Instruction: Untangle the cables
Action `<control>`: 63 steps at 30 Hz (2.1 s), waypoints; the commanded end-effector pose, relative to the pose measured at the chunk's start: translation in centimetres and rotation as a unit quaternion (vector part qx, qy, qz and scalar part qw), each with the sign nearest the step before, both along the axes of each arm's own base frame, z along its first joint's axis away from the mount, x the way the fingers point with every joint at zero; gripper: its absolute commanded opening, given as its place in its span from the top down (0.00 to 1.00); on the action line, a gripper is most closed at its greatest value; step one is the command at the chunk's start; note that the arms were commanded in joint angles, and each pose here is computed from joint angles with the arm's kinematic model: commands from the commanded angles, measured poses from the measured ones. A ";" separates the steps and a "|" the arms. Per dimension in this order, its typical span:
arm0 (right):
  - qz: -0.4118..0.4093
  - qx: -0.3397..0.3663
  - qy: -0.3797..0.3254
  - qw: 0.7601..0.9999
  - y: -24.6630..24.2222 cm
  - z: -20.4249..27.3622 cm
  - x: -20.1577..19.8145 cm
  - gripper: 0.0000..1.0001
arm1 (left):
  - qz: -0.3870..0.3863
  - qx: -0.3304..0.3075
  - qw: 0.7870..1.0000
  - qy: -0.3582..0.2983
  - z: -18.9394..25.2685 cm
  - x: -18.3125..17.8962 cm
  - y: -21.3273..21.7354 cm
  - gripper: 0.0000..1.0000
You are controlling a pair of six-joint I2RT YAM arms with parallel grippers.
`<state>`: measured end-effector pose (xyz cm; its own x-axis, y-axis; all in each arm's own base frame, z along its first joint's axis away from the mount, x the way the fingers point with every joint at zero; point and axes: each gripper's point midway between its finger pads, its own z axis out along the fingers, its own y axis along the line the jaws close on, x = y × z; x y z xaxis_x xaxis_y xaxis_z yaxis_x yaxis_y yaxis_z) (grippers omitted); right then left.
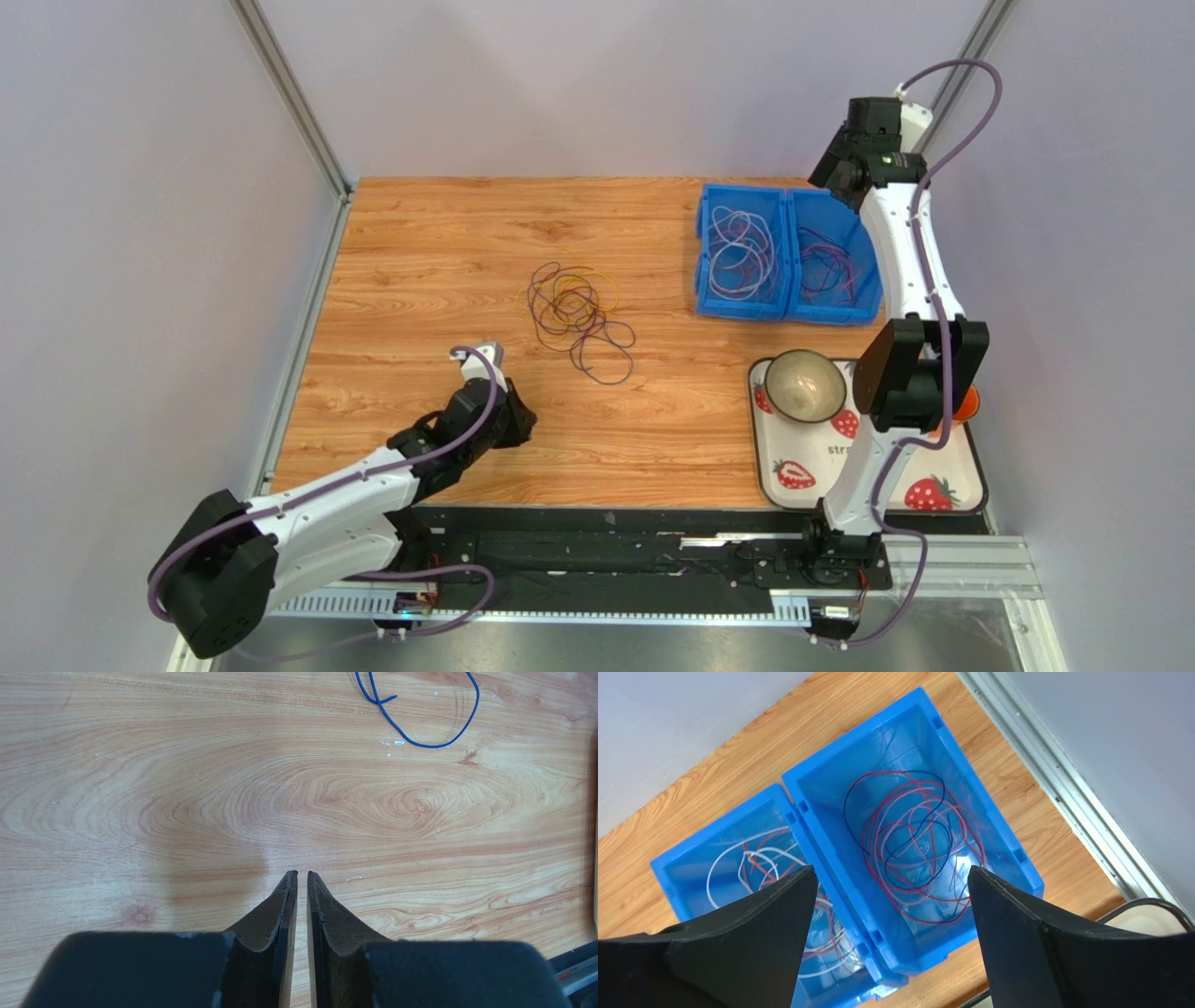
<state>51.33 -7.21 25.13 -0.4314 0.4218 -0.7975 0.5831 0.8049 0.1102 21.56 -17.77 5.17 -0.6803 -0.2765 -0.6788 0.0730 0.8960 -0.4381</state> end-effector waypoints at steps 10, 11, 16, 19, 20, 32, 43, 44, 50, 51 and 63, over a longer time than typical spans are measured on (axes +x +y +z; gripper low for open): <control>0.161 0.073 -0.025 0.984 12.7 1.0 -6.5 0.21 | 0.000 -0.011 1.000 -0.021 1.8 1.0 -0.6 0.82; 0.185 0.072 -0.017 0.980 14.9 0.6 -7.4 0.21 | -0.005 -0.009 1.000 -0.026 2.2 1.2 -0.8 0.82; 0.237 0.080 0.010 0.968 19.1 -1.5 -12.6 0.21 | -0.013 0.025 0.998 -0.049 5.2 2.7 -1.1 0.71; 0.268 0.093 0.009 0.959 21.3 -2.3 -15.7 0.22 | -0.013 0.045 0.996 -0.073 7.5 4.3 -1.4 0.64; 0.278 0.096 0.009 0.956 21.9 -2.5 -16.4 0.21 | -0.015 0.047 0.995 -0.090 9.3 5.1 -1.9 0.59; 0.307 0.104 0.028 0.946 21.9 -5.3 -23.3 0.21 | -0.056 0.121 0.989 -0.068 10.9 12.8 -7.1 0.54; 0.294 0.064 0.035 0.953 19.3 -5.7 -25.1 0.19 | -0.099 0.124 0.987 -0.020 7.0 15.6 -11.6 0.49; 0.294 0.062 0.036 0.953 19.2 -5.7 -25.1 0.19 | -0.099 0.126 0.987 -0.015 6.5 15.8 -11.9 0.49; 0.299 0.058 0.033 0.952 18.9 -5.4 -25.6 0.19 | -0.090 0.131 0.987 0.006 4.2 17.4 -13.1 0.50; 0.300 0.056 0.034 0.952 18.8 -5.4 -25.7 0.19 | -0.088 0.136 0.987 0.011 3.8 17.5 -13.1 0.51; 0.300 0.046 0.033 0.952 18.3 -5.5 -26.0 0.18 | -0.055 0.162 0.984 0.045 -0.1 18.7 -12.8 0.57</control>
